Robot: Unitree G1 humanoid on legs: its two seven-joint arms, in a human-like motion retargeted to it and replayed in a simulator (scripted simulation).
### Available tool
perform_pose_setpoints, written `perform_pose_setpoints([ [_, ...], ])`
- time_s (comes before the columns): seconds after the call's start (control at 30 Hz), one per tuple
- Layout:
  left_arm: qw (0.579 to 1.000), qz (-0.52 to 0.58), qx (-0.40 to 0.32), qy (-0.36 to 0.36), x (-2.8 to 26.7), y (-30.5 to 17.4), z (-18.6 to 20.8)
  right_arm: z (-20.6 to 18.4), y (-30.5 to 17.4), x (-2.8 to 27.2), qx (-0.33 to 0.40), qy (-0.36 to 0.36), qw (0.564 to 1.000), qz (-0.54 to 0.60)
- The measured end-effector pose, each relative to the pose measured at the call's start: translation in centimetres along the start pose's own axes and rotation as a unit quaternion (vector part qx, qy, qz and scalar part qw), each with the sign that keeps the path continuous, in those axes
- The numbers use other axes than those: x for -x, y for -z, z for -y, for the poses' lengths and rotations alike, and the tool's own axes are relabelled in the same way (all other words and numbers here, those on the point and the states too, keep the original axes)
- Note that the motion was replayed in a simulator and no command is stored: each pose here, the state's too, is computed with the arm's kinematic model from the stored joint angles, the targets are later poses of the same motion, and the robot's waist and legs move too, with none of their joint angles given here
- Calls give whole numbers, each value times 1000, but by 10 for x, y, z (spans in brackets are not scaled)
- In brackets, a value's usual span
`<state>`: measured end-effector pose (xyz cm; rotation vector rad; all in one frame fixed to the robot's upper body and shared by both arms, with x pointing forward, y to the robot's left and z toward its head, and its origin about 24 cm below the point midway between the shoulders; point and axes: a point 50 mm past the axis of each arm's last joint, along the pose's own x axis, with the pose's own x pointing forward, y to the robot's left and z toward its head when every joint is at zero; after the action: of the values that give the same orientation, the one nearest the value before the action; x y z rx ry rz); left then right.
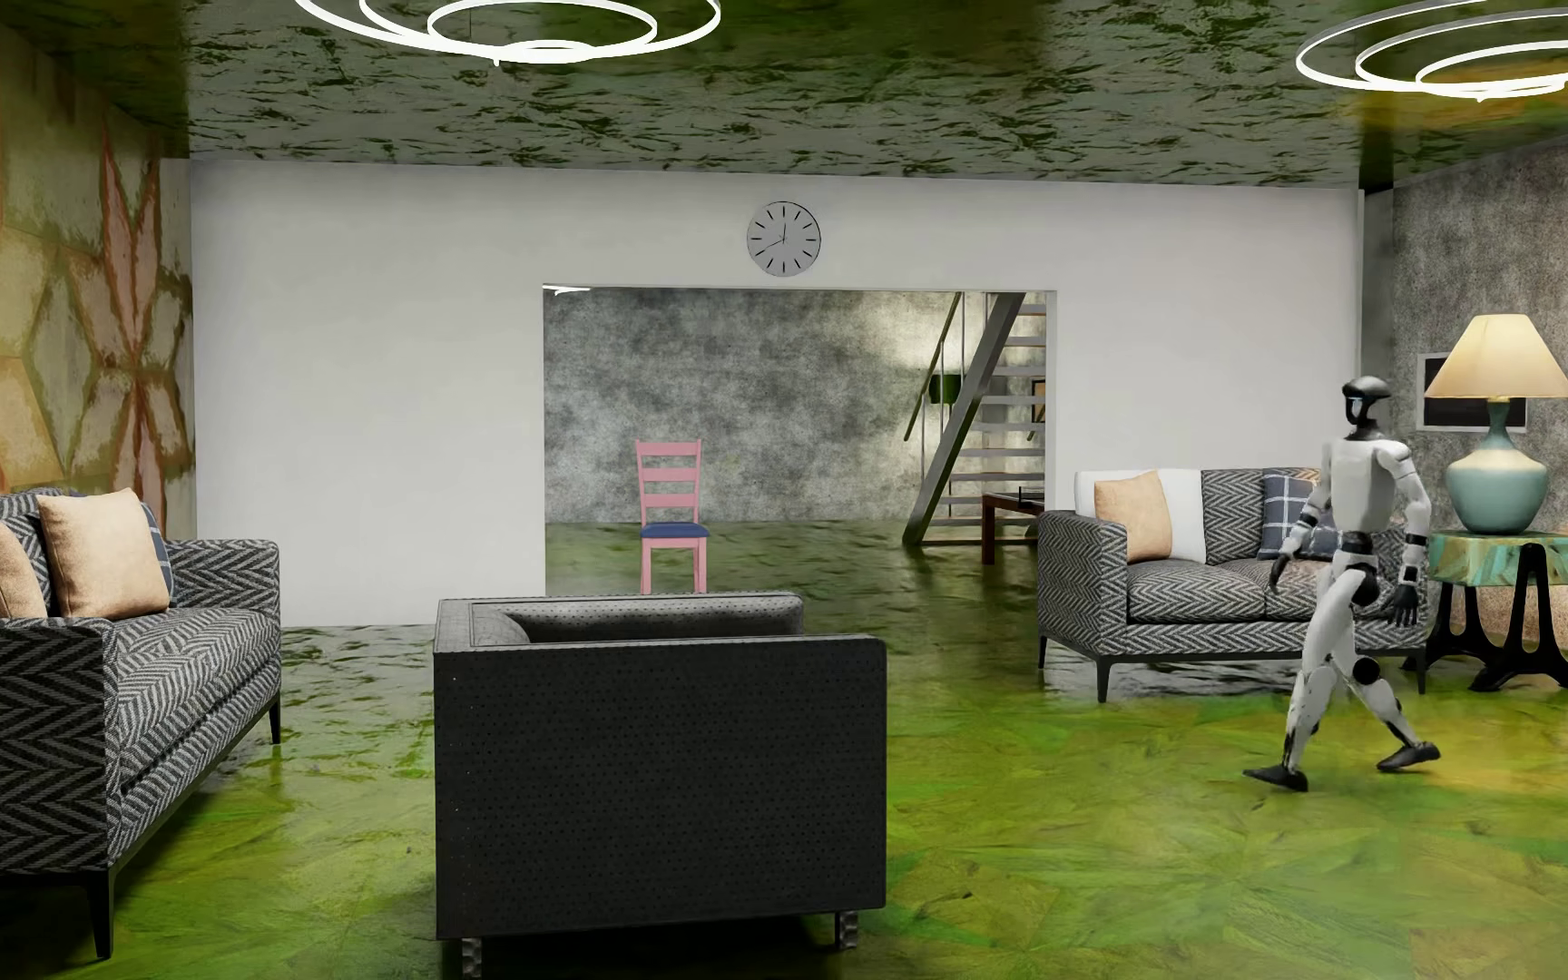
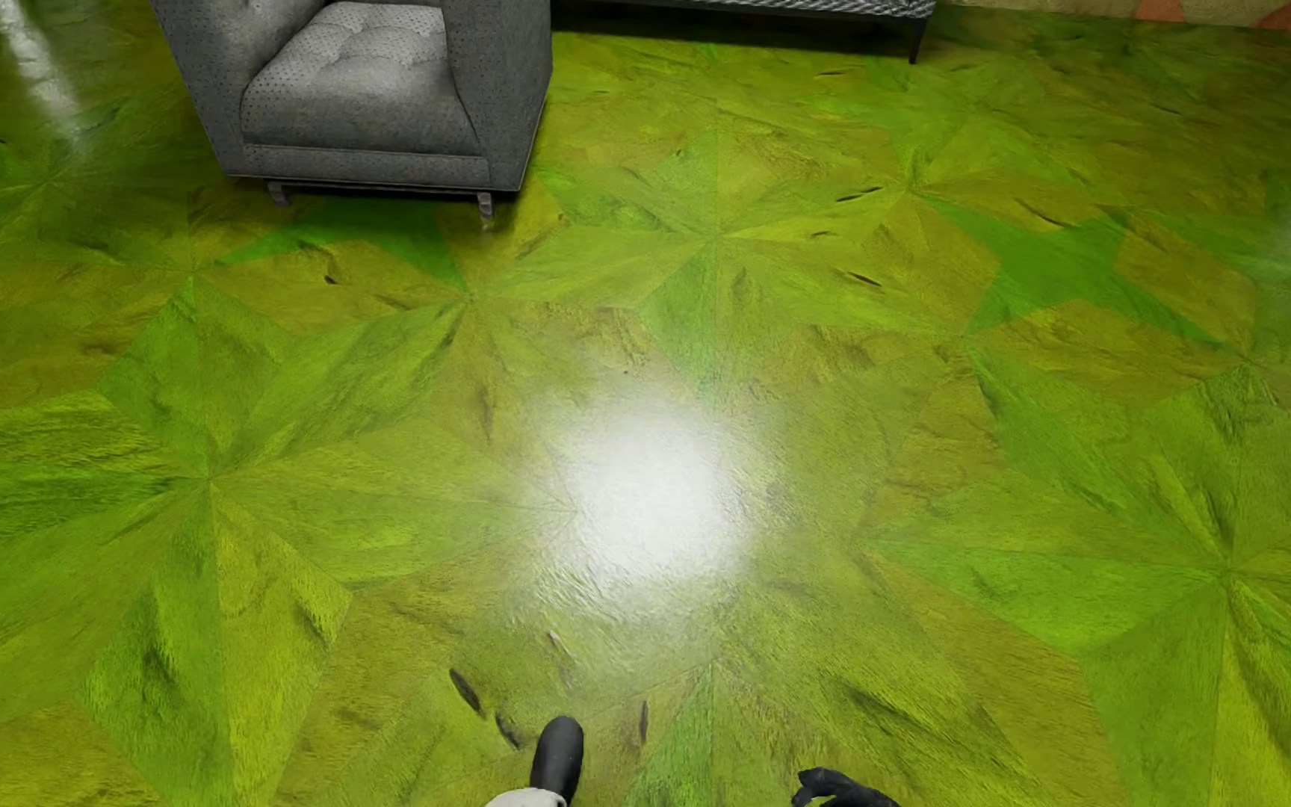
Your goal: Go to the chair
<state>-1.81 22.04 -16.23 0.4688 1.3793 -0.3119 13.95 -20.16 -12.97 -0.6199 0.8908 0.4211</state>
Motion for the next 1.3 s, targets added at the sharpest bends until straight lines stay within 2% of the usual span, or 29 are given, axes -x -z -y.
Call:
perform_pose_setpoints([
  [0.07, 1000, -4, -17, 5, 0, 1, 0, 14, -5, 3, -17, 25, 999, 17],
  [0.17, 1000, -21, -10, 0, -2, 6, -2, -20, 22, 8, -57, -4, 998, -31],
  [0.23, 1000, 16, -3, -7, -4, -15, -7, -44, 30, 11, -29, -48, 997, -50],
  [0.3, 997, 71, -9, -12, -5, -45, -12, -64, 43, 23, -33, -73, 995, -63],
  [0.33, 995, 95, -16, -20, -4, -58, -19, -79, 61, 28, -17, -98, 990, -103],
  [0.4, 989, 142, -5, -40, 0, -82, -33, -89, 85, 42, -41, -100, 983, -150],
  [0.47, 982, 175, 10, -73, 7, -97, -55, -101, 99, 54, -24, -124, 977, -170],
  [0.57, 982, 153, 53, -95, 6, -83, -66, -112, 117, 70, -11, -146, 968, -202],
  [0.63, 989, 105, 69, -74, 0, -57, -47, -112, 129, 78, -10, -147, 963, -225],
  [0.77, 997, 47, 45, -42, -2, -26, -25, -85, 101, 54, -22, -104, 980, -167],
  [0.87, 998, 10, 55, -41, 6, 5, -20, -53, 67, 33, -42, -52, 993, -99],
  [0.93, 997, -16, 62, -31, 11, 24, -9, -26, 53, 27, -46, -14, 997, -68],
  [1.0, 998, -30, 55, -24, 12, 31, -5, -17, 44, 24, -50, 0, 997, -51],
  [1.03, 998, -30, 48, -26, 10, 28, -8, -18, 40, 20, -73, 8, 996, -49],
  [1.13, 997, -8, 47, -67, 6, 10, -43, -44, 21, 14, -52, -38, 998, -21],
  [1.3, 993, 75, 50, -77, 7, -30, -49, -94, 73, 42, -44, -108, 986, -116],
])
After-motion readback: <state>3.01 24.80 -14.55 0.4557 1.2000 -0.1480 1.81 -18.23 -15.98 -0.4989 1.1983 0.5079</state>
